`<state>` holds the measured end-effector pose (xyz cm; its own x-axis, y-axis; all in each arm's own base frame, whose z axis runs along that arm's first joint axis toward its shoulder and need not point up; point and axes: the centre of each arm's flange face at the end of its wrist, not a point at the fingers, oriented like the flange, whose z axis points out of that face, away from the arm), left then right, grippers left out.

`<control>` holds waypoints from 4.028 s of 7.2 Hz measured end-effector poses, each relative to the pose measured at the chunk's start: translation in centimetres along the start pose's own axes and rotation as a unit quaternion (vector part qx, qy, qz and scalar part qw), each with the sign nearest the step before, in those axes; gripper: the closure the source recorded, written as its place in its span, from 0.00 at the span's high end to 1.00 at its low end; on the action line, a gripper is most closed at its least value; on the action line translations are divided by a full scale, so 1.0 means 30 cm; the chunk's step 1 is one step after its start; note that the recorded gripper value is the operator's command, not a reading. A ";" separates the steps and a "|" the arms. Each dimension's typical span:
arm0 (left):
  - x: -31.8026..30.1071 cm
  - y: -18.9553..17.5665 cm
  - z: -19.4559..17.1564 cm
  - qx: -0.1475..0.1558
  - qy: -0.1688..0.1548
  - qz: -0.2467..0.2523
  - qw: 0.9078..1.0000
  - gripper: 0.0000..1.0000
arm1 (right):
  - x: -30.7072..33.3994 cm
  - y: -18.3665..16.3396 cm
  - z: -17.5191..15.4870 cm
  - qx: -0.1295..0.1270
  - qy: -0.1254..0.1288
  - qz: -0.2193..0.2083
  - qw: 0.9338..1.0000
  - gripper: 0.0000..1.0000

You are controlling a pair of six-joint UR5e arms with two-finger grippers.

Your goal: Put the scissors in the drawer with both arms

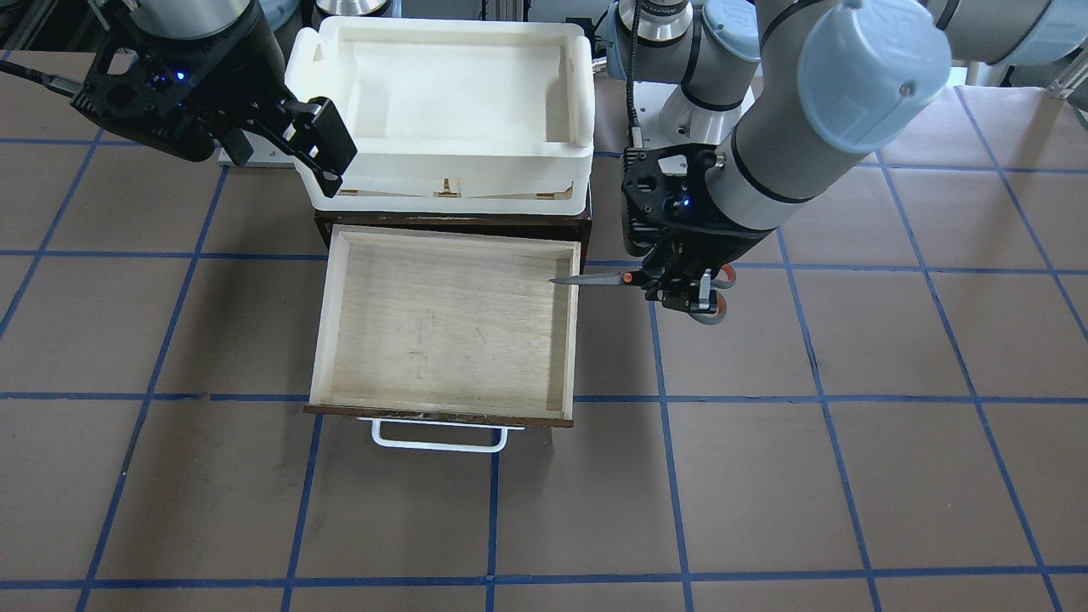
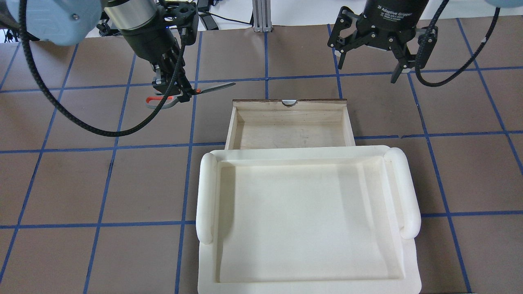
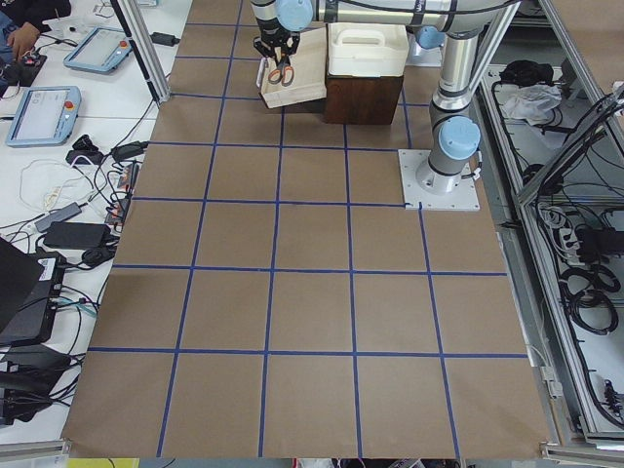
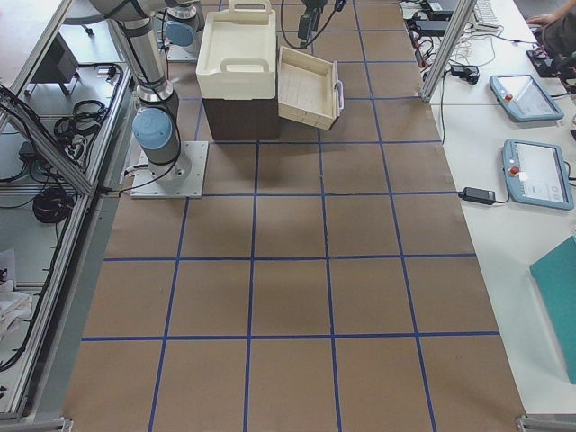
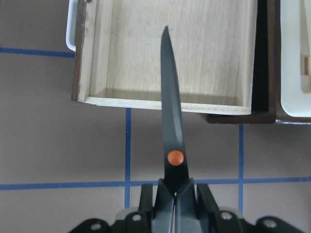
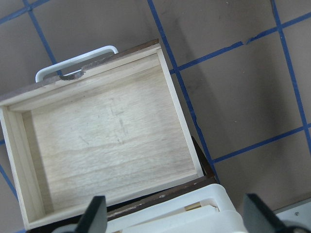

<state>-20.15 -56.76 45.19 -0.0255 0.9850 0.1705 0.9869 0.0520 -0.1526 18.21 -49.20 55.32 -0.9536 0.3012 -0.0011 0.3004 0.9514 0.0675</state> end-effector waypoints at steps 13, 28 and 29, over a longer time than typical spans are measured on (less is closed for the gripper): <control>0.043 -0.624 0.611 -0.030 0.125 0.031 0.991 0.02 | 0.067 0.021 0.034 0.015 -0.003 -0.170 0.985 1.00; 0.121 -0.657 0.576 -0.030 0.120 0.014 0.992 0.66 | 0.065 0.016 0.038 0.015 -0.005 -0.169 0.985 1.00; 0.126 -0.645 0.523 -0.025 0.108 0.012 0.994 0.66 | 0.065 0.016 0.038 0.015 -0.005 -0.169 0.985 1.00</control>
<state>-41.84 -51.46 33.52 0.0273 0.9272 0.3736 0.9936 0.0156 -0.1115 16.53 -48.09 54.20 -0.9990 -0.0331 -0.0285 -0.0341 0.9989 0.0328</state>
